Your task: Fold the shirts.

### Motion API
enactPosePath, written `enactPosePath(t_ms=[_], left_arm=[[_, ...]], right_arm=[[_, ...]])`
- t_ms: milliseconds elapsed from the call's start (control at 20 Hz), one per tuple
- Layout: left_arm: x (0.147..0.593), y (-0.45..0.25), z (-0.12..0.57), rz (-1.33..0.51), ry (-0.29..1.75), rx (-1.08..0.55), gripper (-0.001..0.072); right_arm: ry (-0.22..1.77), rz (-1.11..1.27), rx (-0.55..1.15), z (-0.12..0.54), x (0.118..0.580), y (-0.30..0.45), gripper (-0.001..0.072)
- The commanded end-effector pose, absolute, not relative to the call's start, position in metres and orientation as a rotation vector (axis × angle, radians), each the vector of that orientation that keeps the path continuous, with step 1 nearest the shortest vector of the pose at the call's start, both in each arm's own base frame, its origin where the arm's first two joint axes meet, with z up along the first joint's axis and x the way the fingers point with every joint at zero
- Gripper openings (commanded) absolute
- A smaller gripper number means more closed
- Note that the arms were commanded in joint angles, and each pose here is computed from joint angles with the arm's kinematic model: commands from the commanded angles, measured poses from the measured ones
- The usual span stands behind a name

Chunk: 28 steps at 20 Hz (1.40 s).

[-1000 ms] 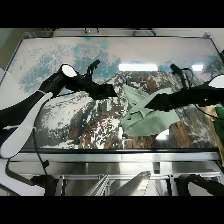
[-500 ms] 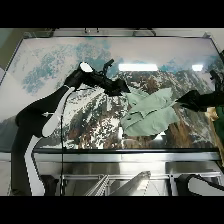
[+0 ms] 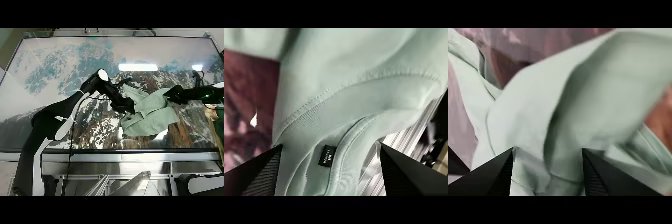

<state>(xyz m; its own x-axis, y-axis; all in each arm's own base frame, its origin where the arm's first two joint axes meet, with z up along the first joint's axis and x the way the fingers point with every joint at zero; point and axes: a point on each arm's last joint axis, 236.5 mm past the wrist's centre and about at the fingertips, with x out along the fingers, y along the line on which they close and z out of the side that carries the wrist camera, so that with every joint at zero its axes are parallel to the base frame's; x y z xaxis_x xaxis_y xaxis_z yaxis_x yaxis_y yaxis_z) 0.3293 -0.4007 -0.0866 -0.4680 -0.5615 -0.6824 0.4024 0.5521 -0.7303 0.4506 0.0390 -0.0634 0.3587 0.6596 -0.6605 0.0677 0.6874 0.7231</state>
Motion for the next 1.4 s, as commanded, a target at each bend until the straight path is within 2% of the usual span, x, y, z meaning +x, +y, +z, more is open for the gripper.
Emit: enactPosePath(t_ms=[0,50,100,200,250,400,650,750,850,1000,1100,1150,1250,1350], left_arm=[[0.306,-0.389,-0.107,-1.072,1.802,0.056,0.064],[0.302,-0.389,-0.108,-1.064,1.811,0.071,0.0639],[0.299,-0.39,-0.108,-1.063,1.819,0.081,0.0587],[0.296,-0.392,-0.107,-1.077,1.817,0.087,0.0005],[0.296,-0.393,-0.103,-1.097,1.806,0.09,0.0027],[0.311,-0.389,-0.069,-1.135,1.717,0.075,0.0027],[0.373,-0.341,0.017,-1.059,1.491,-0.013,0.0027],[0.402,-0.309,0.06,-0.997,1.371,-0.068,0.0027],[0.428,-0.276,0.116,-0.932,1.2,-0.124,0.0026],[0.447,-0.238,0.239,-0.884,0.836,-0.152,0.0028],[0.429,-0.214,0.296,-0.858,0.701,-0.12,0.0029],[0.416,-0.201,0.306,-0.841,0.692,-0.11,0.0029],[0.383,-0.182,0.297,-0.823,0.755,-0.089,0.003],[0.351,-0.174,0.271,-0.843,0.863,-0.075,0.003]], right_arm=[[1.157,0.5,0.715,-0.061,0.466,0.066,0.0251],[1.158,0.515,0.71,-0.058,0.466,0.07,0.0072],[1.163,0.532,0.708,-0.055,0.464,0.073,0.0023],[1.171,0.591,0.727,-0.044,0.459,0.082,0.0022],[1.163,0.63,0.74,-0.036,0.456,0.088,0.0022],[1.14,0.714,0.789,-0.008,0.45,0.102,0.0022],[0.991,0.85,0.832,0.065,0.45,0.132,0.0021],[0.854,0.918,0.861,0.113,0.458,0.151,0.0021],[0.645,1.036,0.896,0.194,0.463,0.166,0.002],[0.401,1.149,0.731,0.298,0.444,0.179,0.0021],[0.326,1.156,0.597,0.334,0.42,0.181,0.0021],[0.344,1.113,0.499,0.331,0.41,0.178,0.0021],[0.527,0.952,0.311,0.289,0.397,0.161,0.0021],[0.719,0.865,0.222,0.244,0.374,0.153,0.0021]])
